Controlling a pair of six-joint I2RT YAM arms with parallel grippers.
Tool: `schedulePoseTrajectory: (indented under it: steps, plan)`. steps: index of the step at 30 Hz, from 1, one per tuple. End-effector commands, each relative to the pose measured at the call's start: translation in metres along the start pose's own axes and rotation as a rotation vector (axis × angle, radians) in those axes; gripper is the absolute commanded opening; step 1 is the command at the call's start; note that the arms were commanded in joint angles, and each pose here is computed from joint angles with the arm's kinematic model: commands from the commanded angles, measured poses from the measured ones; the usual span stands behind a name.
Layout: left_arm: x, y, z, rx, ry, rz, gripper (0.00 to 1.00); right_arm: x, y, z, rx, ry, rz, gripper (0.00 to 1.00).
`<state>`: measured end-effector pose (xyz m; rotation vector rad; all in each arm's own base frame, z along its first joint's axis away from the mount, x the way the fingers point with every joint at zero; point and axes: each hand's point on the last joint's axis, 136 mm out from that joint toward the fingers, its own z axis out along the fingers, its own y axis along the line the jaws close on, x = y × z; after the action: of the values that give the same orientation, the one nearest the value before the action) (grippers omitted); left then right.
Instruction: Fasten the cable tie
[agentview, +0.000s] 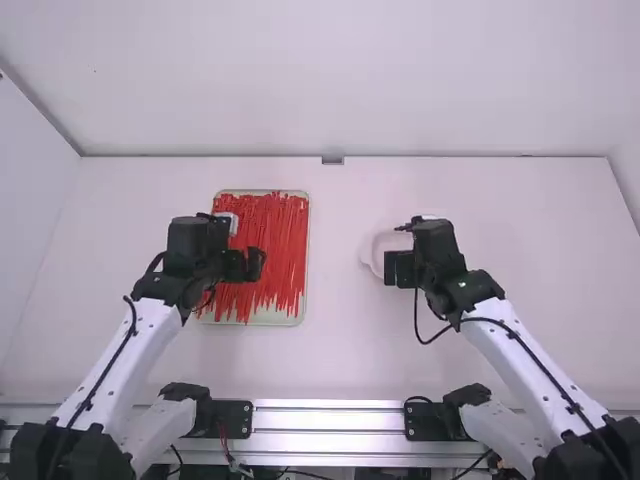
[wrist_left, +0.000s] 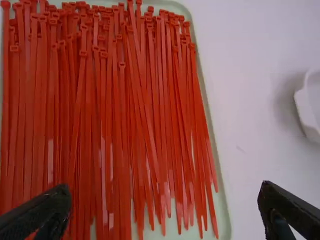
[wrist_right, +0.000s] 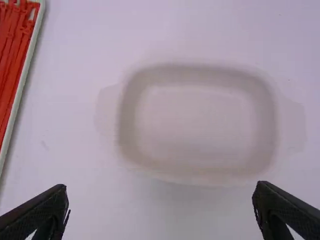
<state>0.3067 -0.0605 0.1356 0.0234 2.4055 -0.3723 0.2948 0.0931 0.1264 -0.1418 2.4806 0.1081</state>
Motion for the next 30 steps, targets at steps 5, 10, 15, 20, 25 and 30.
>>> schedulePoseTrajectory:
  steps: [5, 10, 15, 20, 25, 30]
  plan:
    - [-0.013, -0.008, -0.002, 0.027, -0.024, 0.000, 0.99, -0.017, -0.016, -0.006, 0.030, -0.033, 0.062, 0.99]
    - [-0.018, -0.009, -0.002, 0.030, -0.045, 0.006, 0.99, -0.019, -0.016, -0.009, -0.037, -0.034, 0.072, 0.99]
    - [-0.021, -0.009, -0.002, 0.030, -0.056, -0.035, 0.99, -0.023, -0.003, -0.011, -0.124, -0.044, 0.049, 0.99]
    - [-0.025, -0.010, -0.003, 0.034, -0.070, -0.030, 0.99, -0.035, 0.010, -0.015, -0.199, -0.094, 0.004, 0.99]
    - [-0.042, -0.009, -0.011, 0.005, -0.109, -0.017, 0.99, -0.039, 0.010, -0.016, -0.201, -0.112, 0.007, 0.99]
    - [-0.073, -0.011, -0.017, -0.007, -0.156, -0.004, 0.99, -0.034, 0.017, -0.016, -0.214, -0.095, -0.010, 0.99]
